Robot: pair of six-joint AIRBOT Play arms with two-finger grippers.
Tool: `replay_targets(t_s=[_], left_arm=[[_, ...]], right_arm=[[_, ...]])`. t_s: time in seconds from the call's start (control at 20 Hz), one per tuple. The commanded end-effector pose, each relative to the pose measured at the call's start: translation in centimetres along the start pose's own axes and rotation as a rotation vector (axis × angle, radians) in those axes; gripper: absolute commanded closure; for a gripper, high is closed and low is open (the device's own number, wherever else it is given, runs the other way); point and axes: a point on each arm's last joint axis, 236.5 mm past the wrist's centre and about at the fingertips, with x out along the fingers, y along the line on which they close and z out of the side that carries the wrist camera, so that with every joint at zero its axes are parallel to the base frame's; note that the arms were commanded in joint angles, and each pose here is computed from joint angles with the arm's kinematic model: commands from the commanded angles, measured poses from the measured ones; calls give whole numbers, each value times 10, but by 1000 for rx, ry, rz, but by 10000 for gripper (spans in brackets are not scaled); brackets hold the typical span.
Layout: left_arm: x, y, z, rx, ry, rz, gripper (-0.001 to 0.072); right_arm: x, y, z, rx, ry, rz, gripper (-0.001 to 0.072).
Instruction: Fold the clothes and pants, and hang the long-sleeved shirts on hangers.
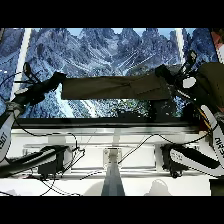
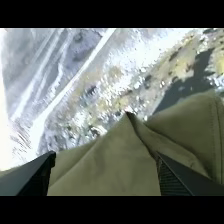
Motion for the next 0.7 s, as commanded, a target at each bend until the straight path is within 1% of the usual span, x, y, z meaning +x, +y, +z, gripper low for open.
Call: replay_targets(t_s=[0.0, 0.15, 0.25, 0.3, 0.45, 0.5, 0.65], left_arm=[[-5, 21, -3, 95, 38, 50, 12], [-19, 52, -17, 88, 192, 143, 13], [-27, 63, -23, 87, 337, 173, 13], [-28, 61, -27, 64, 409, 158, 13], [-20, 38, -46, 8, 604, 8, 12], [-12, 38, -52, 4, 634, -10, 13], [8, 39, -76, 78, 702, -48, 13]], right_arm=[[3, -3, -8, -44, 36, -13, 19], [3, -3, -14, -44, 64, -9, 19], [3, -3, -15, -44, 66, -9, 19], [3, -3, -15, -44, 66, -9, 19], [3, -2, -19, -44, 83, -7, 19], [3, -2, -22, -44, 95, -5, 20], [1, -1, -33, -58, 144, 2, 20]])
